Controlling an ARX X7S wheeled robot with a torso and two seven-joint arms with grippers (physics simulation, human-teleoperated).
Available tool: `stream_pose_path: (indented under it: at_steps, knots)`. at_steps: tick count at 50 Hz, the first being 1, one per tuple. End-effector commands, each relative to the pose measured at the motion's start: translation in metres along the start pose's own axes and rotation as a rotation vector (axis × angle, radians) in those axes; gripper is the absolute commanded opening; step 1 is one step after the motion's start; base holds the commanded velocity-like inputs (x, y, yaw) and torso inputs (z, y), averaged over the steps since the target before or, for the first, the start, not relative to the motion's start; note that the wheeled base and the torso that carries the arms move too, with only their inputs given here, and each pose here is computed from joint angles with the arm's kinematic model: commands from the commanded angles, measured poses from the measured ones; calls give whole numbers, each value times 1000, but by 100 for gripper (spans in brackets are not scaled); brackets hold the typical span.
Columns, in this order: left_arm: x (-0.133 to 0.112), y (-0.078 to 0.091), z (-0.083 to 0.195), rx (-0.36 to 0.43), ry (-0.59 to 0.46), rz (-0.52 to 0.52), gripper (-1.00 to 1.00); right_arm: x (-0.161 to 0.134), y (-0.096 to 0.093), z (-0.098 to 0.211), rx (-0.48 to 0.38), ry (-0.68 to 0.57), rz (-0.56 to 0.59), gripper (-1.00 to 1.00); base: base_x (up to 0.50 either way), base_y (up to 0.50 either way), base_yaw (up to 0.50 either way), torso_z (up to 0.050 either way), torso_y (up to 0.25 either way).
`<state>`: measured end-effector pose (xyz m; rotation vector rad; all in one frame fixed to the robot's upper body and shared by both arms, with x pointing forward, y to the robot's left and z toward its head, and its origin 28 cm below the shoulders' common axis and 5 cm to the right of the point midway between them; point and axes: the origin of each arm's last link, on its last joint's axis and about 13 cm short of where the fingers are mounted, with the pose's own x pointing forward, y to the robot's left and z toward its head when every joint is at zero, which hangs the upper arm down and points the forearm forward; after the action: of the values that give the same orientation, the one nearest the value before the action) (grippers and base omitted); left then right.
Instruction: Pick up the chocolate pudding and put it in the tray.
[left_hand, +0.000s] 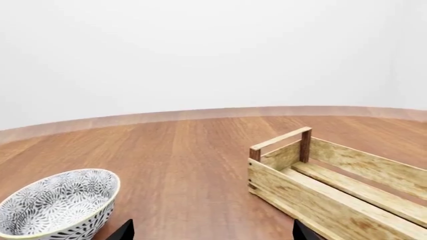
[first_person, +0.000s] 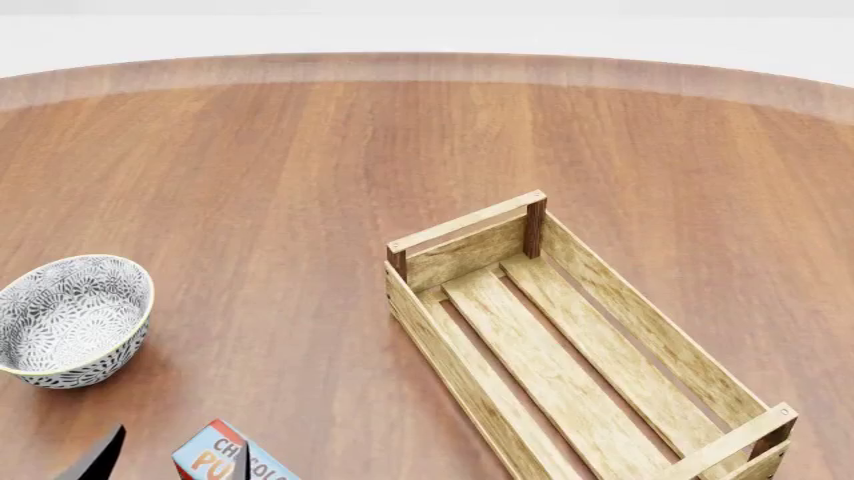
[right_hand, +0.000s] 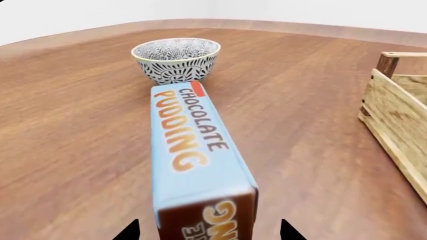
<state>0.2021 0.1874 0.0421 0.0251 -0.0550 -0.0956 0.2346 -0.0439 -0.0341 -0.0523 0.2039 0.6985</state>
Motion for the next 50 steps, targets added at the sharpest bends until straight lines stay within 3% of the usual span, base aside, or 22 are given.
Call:
stream_pose_path:
  at_steps: [1, 39, 40, 50]
  knots:
    - [0, -1, 0, -1, -1, -4, 100, 6, -1, 0, -1, 4, 4, 100, 0, 0, 0, 0, 0]
    - [-2, -4, 1, -1, -3, -14, 100, 16, 0, -10, 19, 17, 12, 100, 0, 0, 0, 0, 0]
    - [-2, -4, 2, -1, -3, -14, 100, 16, 0, -10, 19, 17, 12, -100, 0, 0, 0, 0, 0]
    - [-4, -4, 0, 0, -1, -18, 100, 11, 0, -10, 29, 1, -15, -100, 0, 0, 0, 0, 0]
